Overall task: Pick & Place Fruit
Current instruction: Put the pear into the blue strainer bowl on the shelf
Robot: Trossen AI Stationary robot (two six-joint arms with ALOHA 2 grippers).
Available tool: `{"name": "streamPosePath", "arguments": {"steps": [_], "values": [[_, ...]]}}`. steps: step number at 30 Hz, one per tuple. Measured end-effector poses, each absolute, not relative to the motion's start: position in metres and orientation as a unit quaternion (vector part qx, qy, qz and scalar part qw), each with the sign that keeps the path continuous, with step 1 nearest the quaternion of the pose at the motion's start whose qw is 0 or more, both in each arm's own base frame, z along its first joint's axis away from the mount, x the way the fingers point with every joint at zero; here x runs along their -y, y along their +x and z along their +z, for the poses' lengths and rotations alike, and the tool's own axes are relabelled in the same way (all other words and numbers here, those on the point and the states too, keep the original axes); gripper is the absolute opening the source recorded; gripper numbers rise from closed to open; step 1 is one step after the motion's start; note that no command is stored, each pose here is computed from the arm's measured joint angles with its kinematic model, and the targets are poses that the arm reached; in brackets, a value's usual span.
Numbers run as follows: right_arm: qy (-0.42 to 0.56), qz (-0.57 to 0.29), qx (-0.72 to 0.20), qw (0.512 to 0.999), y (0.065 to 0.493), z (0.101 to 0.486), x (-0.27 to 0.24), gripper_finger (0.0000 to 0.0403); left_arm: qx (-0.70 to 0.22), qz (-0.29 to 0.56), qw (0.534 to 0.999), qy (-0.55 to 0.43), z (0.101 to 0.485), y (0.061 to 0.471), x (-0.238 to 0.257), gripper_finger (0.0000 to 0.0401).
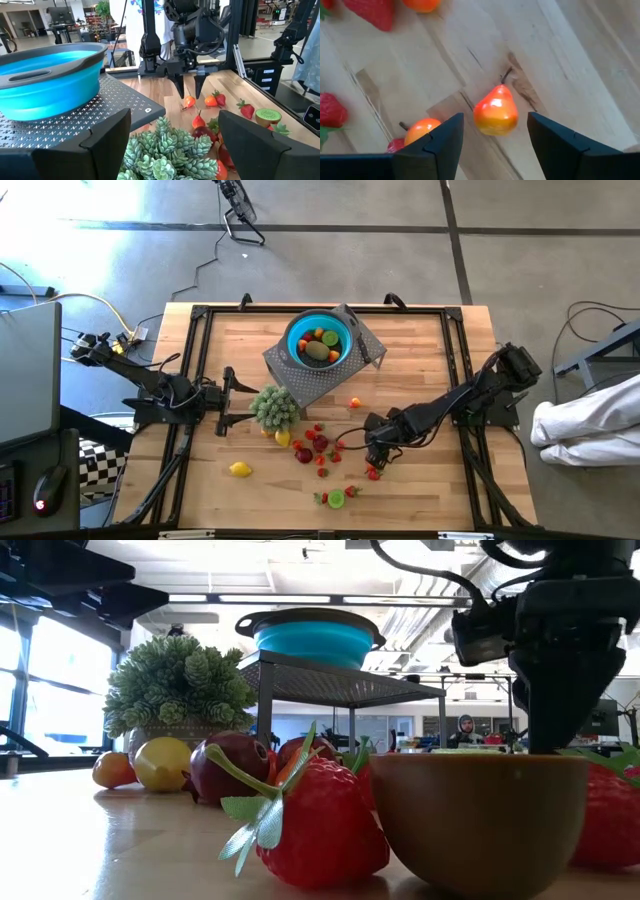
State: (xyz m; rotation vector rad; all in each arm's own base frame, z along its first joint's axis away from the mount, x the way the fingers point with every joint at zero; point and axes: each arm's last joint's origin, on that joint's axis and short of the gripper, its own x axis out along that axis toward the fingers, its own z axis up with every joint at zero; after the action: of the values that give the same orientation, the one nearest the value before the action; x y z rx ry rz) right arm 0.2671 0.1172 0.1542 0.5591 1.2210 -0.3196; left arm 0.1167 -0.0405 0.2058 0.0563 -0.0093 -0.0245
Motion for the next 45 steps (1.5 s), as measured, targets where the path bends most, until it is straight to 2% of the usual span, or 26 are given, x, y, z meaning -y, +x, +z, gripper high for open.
{"name": "streamPosePath", "arguments": {"steps": [17, 29, 37, 45], "values": [[0.26, -0.146, -0.532, 0.793, 0.269, 0.152, -0.121, 0.0212, -0.008, -0.013, 1.0, 0.027, 0.203, 0.117, 0.041, 0.0294], [0.287, -0.163, -0.521, 0.788, 0.269, 0.152, -0.122, 0.0211, -0.007, -0.013, 1.0, 0.025, 0.203, 0.117, 0.041, 0.0294], [0.269, -0.176, -0.541, 0.777, 0.274, 0.129, -0.126, 0.0211, -0.007, -0.013, 1.0, 0.025, 0.203, 0.117, 0.041, 0.0294], [0.268, -0.175, -0.538, 0.78, 0.274, 0.13, -0.127, 0.0211, -0.009, -0.012, 1.0, 0.026, 0.203, 0.117, 0.04, 0.0294]]}}
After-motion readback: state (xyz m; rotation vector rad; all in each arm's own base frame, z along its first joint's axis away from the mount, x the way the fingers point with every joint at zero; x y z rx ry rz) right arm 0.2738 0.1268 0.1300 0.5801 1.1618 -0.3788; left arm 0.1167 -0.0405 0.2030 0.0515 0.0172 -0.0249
